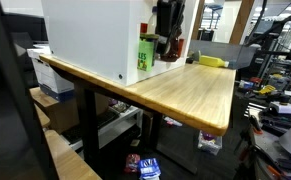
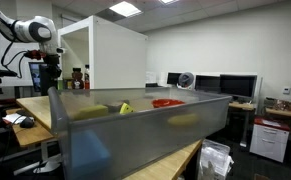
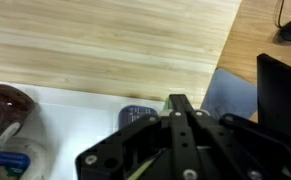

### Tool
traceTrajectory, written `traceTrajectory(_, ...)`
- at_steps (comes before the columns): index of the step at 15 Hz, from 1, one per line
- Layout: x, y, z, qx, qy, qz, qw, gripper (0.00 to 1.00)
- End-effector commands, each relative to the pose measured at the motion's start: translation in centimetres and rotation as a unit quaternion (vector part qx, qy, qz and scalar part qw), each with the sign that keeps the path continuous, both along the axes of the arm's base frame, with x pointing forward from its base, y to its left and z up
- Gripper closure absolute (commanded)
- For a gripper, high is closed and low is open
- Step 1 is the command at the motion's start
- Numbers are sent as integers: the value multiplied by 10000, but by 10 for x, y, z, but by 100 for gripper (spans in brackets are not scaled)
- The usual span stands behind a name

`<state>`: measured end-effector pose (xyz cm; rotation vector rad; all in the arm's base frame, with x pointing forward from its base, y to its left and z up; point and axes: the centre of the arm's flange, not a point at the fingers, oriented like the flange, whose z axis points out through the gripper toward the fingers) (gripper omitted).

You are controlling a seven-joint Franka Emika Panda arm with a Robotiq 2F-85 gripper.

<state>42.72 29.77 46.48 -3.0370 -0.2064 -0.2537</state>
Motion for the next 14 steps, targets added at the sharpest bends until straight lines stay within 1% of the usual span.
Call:
traceTrajectory(1, -2, 20, 0, 117, -67, 102, 9999, 100)
traceTrajectory(5, -2, 32, 3, 153, -230, 118, 9995, 100)
traceTrajectory(11, 5, 21, 1, 72, -358, 7, 9993, 100)
traceTrajectory(14, 9, 16, 2, 126, -414, -48, 9991, 100)
